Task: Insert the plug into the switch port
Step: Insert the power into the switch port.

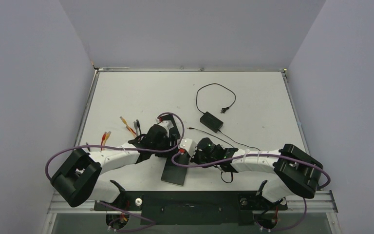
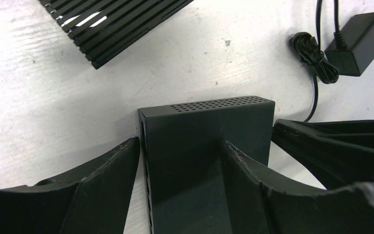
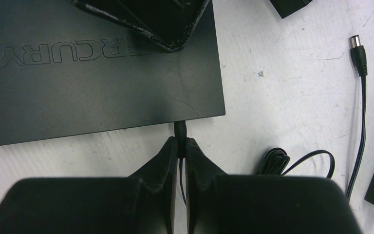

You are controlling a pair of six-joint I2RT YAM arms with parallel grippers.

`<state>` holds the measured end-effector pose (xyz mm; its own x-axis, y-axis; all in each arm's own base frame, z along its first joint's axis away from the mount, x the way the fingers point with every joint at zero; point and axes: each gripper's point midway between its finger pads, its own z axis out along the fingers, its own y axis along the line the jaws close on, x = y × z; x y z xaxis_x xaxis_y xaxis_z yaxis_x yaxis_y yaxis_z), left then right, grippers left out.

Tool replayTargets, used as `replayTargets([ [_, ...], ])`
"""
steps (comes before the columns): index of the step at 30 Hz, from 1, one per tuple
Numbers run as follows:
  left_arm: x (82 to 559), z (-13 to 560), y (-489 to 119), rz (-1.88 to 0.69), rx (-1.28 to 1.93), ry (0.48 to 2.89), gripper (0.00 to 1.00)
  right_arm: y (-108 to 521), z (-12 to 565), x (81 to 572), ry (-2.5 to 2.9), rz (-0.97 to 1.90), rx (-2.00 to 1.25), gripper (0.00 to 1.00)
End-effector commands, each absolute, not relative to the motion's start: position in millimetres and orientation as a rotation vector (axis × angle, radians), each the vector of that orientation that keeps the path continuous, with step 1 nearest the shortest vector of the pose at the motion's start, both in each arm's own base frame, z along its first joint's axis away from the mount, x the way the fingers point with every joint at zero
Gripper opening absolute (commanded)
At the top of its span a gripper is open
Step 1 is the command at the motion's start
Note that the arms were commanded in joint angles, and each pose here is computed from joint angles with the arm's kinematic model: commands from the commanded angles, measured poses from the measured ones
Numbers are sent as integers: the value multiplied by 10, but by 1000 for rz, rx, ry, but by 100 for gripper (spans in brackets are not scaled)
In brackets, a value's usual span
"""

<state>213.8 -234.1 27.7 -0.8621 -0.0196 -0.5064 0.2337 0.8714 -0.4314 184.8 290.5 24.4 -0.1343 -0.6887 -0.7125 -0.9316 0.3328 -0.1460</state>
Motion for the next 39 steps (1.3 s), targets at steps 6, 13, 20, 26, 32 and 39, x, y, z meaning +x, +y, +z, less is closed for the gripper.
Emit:
replayTargets([
  [6,2291,533,-2024,-460,-19,2511,61,3090,576,1917,1794,508,-1313,15],
  [13,2347,786,-1892,-440,-55,2444,64,2936,722,2013,1795,432,-1216,37],
  [20,2161,861,-1940,-554,7,2442,67,2639,1325,2238,1760,302,-962,46],
  [26,2012,842,-1961,-647,9,2434,67,2151,1590,2525,1846,183,-564,52],
  [32,1867,751,-1998,-731,28,2445,67,1890,1411,2545,2022,125,-360,59],
  [39,1773,587,-2039,-781,50,2470,67,1837,1073,2391,2198,153,-253,58],
])
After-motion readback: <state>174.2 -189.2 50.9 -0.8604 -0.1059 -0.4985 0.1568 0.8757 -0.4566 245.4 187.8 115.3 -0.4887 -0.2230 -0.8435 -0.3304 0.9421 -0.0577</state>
